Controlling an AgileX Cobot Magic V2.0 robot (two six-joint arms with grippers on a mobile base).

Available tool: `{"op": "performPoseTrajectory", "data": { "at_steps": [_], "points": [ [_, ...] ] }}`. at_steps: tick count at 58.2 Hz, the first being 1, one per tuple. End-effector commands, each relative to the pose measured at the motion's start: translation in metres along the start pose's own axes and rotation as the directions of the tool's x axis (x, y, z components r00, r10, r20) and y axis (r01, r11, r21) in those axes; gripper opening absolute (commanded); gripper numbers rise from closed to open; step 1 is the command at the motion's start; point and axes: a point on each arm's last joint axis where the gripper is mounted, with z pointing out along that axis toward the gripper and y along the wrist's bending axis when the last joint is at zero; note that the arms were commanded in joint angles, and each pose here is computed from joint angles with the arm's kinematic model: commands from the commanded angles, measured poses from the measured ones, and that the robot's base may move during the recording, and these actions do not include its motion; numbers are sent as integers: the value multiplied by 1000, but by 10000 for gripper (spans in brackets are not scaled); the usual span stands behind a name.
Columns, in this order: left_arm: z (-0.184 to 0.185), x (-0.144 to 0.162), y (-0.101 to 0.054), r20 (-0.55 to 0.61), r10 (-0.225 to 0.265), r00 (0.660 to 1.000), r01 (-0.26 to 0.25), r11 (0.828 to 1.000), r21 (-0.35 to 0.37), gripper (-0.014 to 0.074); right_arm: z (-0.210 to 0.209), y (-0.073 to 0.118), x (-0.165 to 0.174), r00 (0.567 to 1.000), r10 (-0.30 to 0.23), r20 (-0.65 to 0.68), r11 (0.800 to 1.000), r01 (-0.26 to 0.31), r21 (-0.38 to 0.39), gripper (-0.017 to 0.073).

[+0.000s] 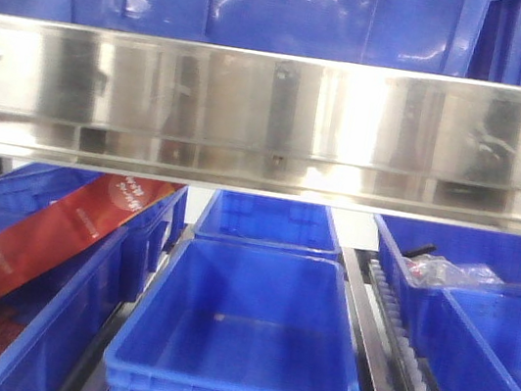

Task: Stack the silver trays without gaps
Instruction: 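Hold the tray in both grippers while driving away from the rack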

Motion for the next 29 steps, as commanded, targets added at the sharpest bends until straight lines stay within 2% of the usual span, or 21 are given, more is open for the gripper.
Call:
{"op": "performPoseTrajectory", "data": {
  "at_steps": [1, 29],
  "points": [
    [-6, -8, -7, 62, -12, 998, 10, 999, 42, -21, -7, 4, -7, 998, -15, 62, 1000, 16, -18, -81],
    [-6, -8, -7, 62, -12, 998, 10, 999, 42, -21, -7, 4, -7, 998, -15, 62, 1000, 16, -18, -81]
  ]
}}
